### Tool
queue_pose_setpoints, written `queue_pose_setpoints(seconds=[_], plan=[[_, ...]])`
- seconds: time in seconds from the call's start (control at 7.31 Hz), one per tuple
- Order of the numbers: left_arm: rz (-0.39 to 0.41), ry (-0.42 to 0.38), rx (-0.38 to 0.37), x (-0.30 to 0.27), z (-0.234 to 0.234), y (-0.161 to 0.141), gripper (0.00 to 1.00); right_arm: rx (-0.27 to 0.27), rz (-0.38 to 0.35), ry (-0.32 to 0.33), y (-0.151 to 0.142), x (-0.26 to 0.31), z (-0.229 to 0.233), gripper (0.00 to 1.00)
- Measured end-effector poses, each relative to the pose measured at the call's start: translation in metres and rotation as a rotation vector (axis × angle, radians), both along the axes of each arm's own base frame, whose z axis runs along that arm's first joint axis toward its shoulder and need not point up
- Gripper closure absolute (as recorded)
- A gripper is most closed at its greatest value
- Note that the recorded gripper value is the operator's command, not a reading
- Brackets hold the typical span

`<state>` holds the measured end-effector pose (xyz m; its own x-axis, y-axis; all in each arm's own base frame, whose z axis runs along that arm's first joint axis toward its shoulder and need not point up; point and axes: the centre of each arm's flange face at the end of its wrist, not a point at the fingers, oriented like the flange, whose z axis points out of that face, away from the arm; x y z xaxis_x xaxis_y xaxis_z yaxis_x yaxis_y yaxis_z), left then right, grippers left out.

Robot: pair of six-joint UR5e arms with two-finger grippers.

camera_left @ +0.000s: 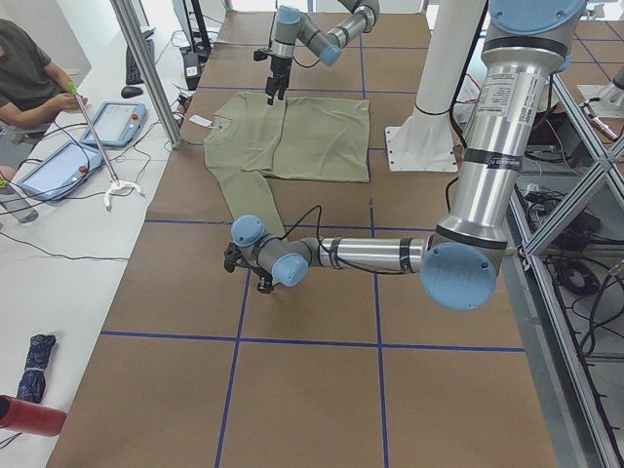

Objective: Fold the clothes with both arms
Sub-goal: 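Release the sleeve and raise the right gripper while the left gripper reaches the other cuff, then fold the other cuff across with the left gripper while the right arm withdraws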

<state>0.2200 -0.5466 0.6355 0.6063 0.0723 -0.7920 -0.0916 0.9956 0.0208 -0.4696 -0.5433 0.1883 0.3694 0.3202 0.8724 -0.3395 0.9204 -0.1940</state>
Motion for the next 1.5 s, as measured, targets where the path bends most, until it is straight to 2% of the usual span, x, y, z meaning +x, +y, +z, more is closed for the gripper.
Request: queue_pose_setpoints(seconds=[0.14, 0.27, 0.55, 0.96, 1.23, 1.5], plan=[[0.006, -0.001, -0.002, 0.003, 0.001, 0.001, 0.83, 0.000, 0.000, 0.000, 0.000, 0.000, 0.000, 0.01], [0.008, -0.001, -0.002, 0.005, 0.001, 0.001, 1.00, 0.000, 0.000, 0.000, 0.000, 0.000, 0.000, 0.01], [0.012, 0.004, 0.004, 0.008, -0.004, 0.000, 1.00, 0.000, 0.000, 0.001, 0.000, 0.000, 0.001, 0.01], [0.023, 0.064, 0.057, 0.011, -0.051, -0.003, 1.00, -0.003, -0.001, 0.002, 0.003, 0.002, 0.006, 0.00], [0.004, 0.152, 0.073, 0.013, -0.116, -0.001, 1.00, 0.006, -0.016, 0.005, 0.020, 0.027, 0.031, 0.00], [-0.093, 0.250, 0.017, 0.033, -0.224, -0.013, 1.00, 0.060, -0.057, 0.046, 0.023, 0.081, 0.080, 0.00]])
